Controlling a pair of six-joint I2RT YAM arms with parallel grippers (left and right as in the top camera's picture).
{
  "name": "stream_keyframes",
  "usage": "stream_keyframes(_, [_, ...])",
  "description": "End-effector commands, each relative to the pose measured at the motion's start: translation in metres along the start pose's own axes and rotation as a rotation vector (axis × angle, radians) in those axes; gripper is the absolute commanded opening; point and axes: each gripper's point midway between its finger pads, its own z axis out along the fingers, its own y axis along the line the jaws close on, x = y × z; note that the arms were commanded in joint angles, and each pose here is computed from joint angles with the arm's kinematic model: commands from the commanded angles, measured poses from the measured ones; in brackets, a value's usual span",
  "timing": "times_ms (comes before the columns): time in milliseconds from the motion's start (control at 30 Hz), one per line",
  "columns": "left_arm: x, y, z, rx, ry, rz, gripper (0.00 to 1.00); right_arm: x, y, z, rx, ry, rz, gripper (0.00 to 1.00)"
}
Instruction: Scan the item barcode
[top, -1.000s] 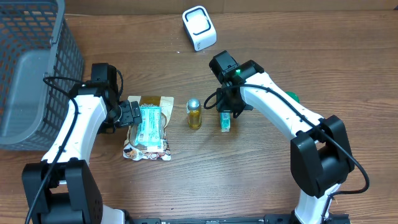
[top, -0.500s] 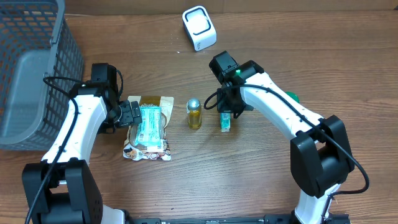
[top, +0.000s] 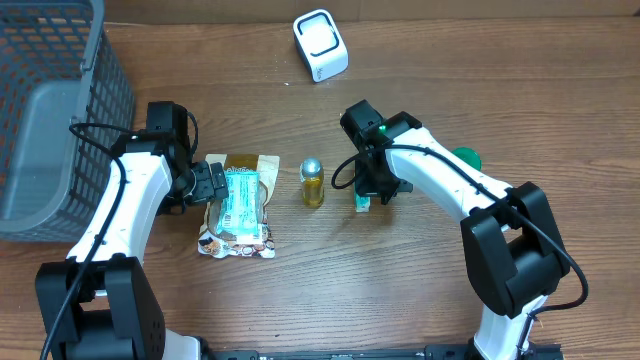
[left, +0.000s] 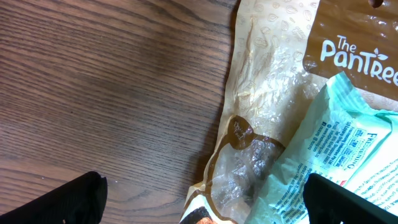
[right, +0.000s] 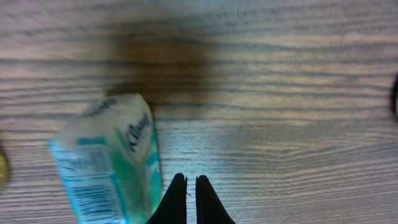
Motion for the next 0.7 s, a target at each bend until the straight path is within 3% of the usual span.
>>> stream_keyframes(0, [-0.004, -0.004, -0.002, 0.011, -0.007, 0.015, 1.00, -0.002, -0.004, -0.005, 0.005, -0.023, 0.002, 0.04])
stream_keyframes(667, [-0.004, -0.004, -0.002, 0.011, -0.007, 0.015, 1.00, -0.003, 0.011, -0.006, -0.077, -0.013, 0.004, 0.04])
